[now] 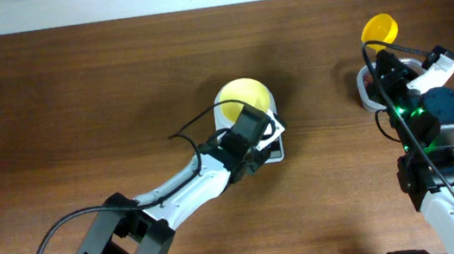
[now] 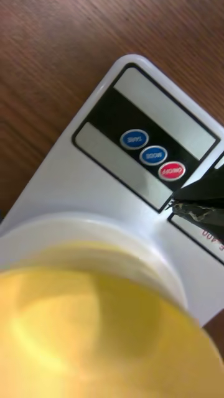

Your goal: Scoop item into bowl and weigh 50g on scale

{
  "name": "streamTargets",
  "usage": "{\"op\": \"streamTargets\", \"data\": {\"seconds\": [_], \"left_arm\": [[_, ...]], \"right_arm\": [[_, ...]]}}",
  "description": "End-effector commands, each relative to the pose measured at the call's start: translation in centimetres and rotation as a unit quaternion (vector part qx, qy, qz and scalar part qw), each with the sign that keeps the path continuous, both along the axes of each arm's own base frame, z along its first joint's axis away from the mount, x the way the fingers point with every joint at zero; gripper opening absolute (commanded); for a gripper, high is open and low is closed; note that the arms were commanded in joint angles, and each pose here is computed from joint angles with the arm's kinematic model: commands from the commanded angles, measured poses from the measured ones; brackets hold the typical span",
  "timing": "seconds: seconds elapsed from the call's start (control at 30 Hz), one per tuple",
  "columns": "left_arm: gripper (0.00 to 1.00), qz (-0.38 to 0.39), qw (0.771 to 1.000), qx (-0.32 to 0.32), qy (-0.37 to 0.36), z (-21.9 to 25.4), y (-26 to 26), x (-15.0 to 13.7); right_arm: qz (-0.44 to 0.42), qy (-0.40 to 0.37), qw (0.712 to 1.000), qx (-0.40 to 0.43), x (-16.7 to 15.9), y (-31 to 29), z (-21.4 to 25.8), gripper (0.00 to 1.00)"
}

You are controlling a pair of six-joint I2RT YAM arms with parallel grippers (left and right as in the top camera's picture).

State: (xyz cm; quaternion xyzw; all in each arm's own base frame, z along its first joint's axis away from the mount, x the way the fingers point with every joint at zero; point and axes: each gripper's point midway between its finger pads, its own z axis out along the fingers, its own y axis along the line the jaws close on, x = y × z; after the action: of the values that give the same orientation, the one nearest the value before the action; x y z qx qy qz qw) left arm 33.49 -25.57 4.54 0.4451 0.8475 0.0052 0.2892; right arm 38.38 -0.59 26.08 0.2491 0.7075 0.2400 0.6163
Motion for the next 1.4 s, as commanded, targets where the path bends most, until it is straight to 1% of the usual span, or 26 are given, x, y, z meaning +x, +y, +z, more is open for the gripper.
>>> {"op": "streamTargets", "data": {"seconds": [0.0, 0.07, 0.17, 0.27, 0.37, 0.6, 0.67, 0.77, 1.07, 1.2, 1.27, 1.37], "left_arm": [[0.0, -0.006, 1.0, 0.021, 0.005, -0.3, 0.3, 0.0], [0.0, -0.045, 0.998, 0.031, 0.014, -0.6, 0.0, -0.7], [0.0, -0.052, 0.998, 0.025, 0.024, -1.0, -0.3, -1.0], [0.0, -0.056, 0.997, 0.039, 0.044, -3.0, -0.3, -1.5], [0.0, -0.065, 0.997, 0.023, 0.022, -2.6, -1.7, -1.0], [0.0, -0.064, 0.998, 0.02, 0.019, -2.5, -1.8, -0.9], [0.0, -0.054, 0.998, 0.015, 0.022, -2.5, -1.8, -0.9], [0.0, -0.06, 0.998, 0.009, 0.03, -2.6, -2.0, -1.2], [0.0, -0.059, 0.997, 0.019, 0.047, -4.2, -1.8, -1.5], [0.0, -0.037, 0.998, 0.012, 0.054, -4.4, -1.3, -1.2], [0.0, -0.019, 0.997, -0.005, 0.069, -4.5, -0.8, -0.9], [0.0, -0.017, 0.997, -0.004, 0.07, -4.6, -0.7, -0.8]], "right_arm": [[-0.011, -0.012, 1.0, -0.009, 0.2, -0.6, 1.1, 0.04], [-0.013, -0.012, 1.0, -0.009, 0.2, -0.6, 1.1, 0.04], [-0.012, -0.011, 1.0, -0.009, 0.2, -0.6, 1.1, 0.04], [-0.012, -0.011, 1.0, -0.009, 0.2, -0.6, 1.1, 0.04], [-0.001, -0.011, 1.0, -0.008, 0.2, -0.2, 1.1, 0.04], [0.003, 0.0, 1.0, -0.007, 0.1, -0.1, 0.5, 0.04], [0.003, 0.0, 1.0, -0.007, 0.1, -0.1, 0.5, 0.04], [0.003, 0.0, 1.0, -0.007, 0.1, -0.1, 0.5, 0.04], [0.003, 0.001, 1.0, -0.007, 0.1, -0.1, 0.5, 0.04], [0.003, 0.002, 1.0, -0.007, 0.1, -0.1, 0.5, 0.04], [0.003, 0.002, 1.0, -0.007, 0.1, -0.1, 0.5, 0.04], [0.003, 0.002, 1.0, -0.007, 0.1, -0.1, 0.5, 0.04]]}}
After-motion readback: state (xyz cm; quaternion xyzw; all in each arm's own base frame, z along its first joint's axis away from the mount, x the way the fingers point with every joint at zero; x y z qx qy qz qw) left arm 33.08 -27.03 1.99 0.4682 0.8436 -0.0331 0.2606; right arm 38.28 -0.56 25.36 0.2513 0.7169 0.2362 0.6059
